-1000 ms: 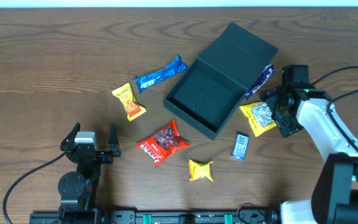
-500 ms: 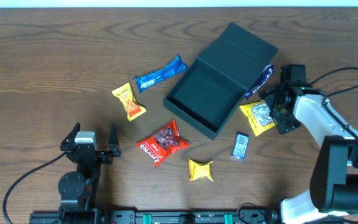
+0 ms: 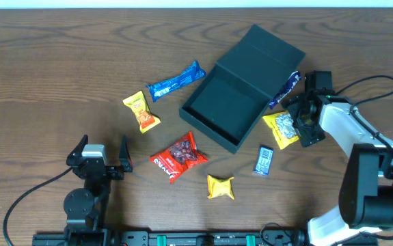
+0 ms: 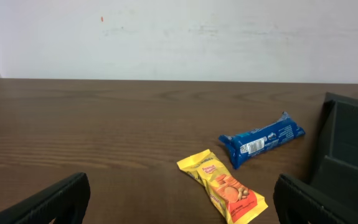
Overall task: Pack container
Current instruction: 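Reach the right gripper to the yellow HACKS bag and grasp it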
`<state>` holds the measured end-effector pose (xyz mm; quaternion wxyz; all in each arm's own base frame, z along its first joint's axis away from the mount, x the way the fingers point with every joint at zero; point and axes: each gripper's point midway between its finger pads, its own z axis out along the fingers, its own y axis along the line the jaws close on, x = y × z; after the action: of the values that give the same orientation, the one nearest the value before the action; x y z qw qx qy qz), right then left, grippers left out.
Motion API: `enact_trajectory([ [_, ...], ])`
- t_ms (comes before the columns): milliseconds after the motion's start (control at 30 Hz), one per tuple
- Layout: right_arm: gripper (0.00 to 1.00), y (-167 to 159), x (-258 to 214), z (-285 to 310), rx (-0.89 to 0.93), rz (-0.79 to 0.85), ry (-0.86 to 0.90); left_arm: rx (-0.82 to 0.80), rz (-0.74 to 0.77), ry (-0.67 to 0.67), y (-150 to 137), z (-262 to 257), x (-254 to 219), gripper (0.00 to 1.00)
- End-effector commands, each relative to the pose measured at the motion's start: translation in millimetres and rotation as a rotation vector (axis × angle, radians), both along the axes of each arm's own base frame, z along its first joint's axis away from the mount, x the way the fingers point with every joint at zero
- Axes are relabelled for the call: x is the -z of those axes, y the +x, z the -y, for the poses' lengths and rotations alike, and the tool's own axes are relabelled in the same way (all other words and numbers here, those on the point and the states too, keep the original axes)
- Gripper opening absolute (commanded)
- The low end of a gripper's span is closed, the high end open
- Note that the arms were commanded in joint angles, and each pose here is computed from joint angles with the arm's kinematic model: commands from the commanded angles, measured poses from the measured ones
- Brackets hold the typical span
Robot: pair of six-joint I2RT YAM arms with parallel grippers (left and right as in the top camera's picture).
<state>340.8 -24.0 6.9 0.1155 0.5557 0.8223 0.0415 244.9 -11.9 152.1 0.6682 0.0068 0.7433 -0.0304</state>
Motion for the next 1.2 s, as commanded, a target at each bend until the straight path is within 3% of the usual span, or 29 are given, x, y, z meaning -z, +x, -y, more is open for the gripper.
enact_trajectory([
  [0,0.99,0,2,0,0.002,-0.005,-0.017,0.009,-0.056,-0.003,-1,1,17,0.95],
  [167,0.98,-3,7,3,0.007,-0.007,-0.031,0.009,-0.056,-0.003,-1,1,17,0.95],
  [333,0.71,-2,6,3,0.006,-0.001,-0.030,0.009,-0.056,-0.003,-1,1,17,0.95],
  [533,0.51,-3,7,3,0.001,-0.005,-0.031,0.009,-0.056,-0.003,-1,1,17,0.95],
  [933,0.38,-12,-19,2,-0.053,0.007,-0.042,0.009,-0.056,-0.003,-1,1,17,0.95],
  [1033,0.42,-20,-36,1,-0.076,0.015,-0.048,0.009,-0.056,-0.003,-1,1,17,0.95],
  [1167,0.38,-25,-50,1,-0.109,0.032,-0.054,0.009,-0.056,-0.003,-1,1,17,0.95],
])
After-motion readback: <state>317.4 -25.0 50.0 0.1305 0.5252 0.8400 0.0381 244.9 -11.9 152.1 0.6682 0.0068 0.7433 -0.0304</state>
